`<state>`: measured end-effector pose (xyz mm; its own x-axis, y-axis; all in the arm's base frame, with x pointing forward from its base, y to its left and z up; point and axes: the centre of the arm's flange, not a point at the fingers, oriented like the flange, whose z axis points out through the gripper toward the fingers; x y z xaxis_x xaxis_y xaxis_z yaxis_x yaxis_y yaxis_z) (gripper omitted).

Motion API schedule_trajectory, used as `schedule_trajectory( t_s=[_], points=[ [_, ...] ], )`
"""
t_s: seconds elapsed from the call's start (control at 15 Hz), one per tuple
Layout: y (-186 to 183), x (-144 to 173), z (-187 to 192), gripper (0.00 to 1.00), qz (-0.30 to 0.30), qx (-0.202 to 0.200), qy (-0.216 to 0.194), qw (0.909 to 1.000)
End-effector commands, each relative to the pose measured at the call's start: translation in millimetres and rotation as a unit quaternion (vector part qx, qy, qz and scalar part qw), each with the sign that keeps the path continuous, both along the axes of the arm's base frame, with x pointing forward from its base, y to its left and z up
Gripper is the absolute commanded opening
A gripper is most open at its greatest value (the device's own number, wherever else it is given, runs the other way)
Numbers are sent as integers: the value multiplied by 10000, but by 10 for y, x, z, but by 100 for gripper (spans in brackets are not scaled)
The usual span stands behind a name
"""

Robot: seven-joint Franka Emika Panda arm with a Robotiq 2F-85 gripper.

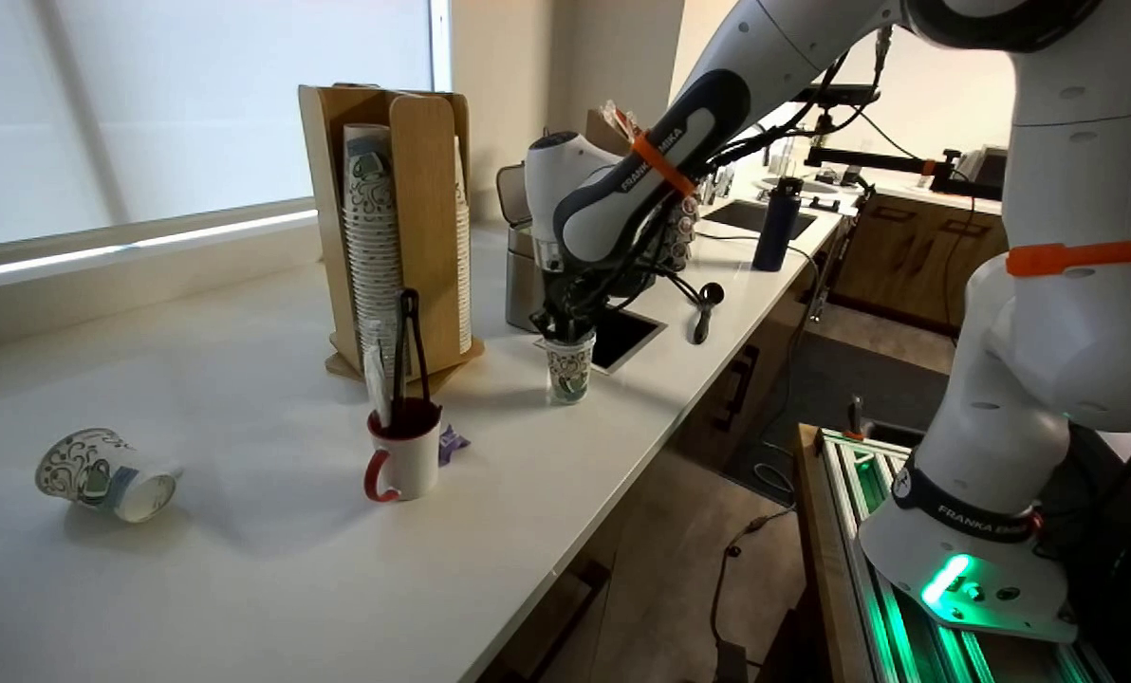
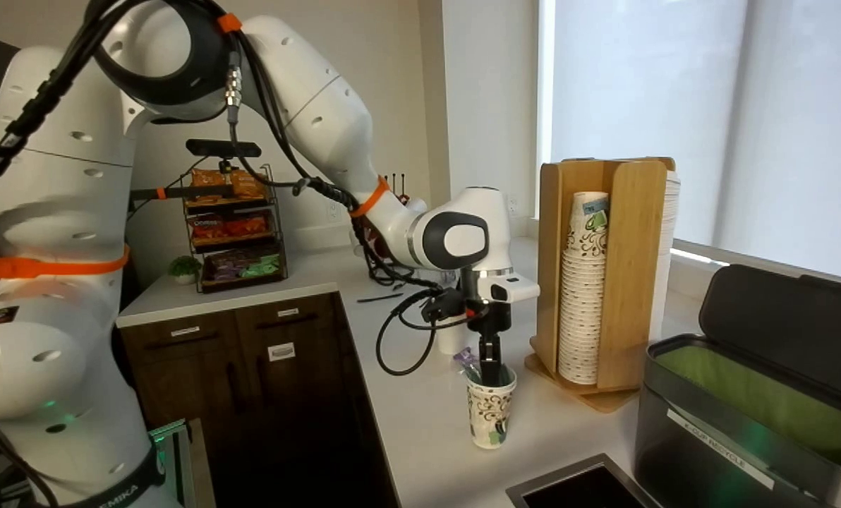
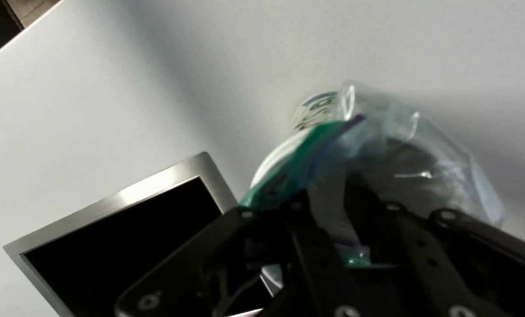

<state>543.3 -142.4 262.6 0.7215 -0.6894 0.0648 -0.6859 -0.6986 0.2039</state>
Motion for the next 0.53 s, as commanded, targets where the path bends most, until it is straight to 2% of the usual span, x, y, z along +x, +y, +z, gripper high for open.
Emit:
schedule_trajectory(
  t_s=[0.0, 0.33, 0.47],
  points=[
    [-30, -194, 157, 63, -7, 70, -140, 9999],
    [-66, -275, 316, 98, -22, 132, -260, 9996],
    [-81, -296, 358, 100, -30, 144, -283, 9995]
  ],
)
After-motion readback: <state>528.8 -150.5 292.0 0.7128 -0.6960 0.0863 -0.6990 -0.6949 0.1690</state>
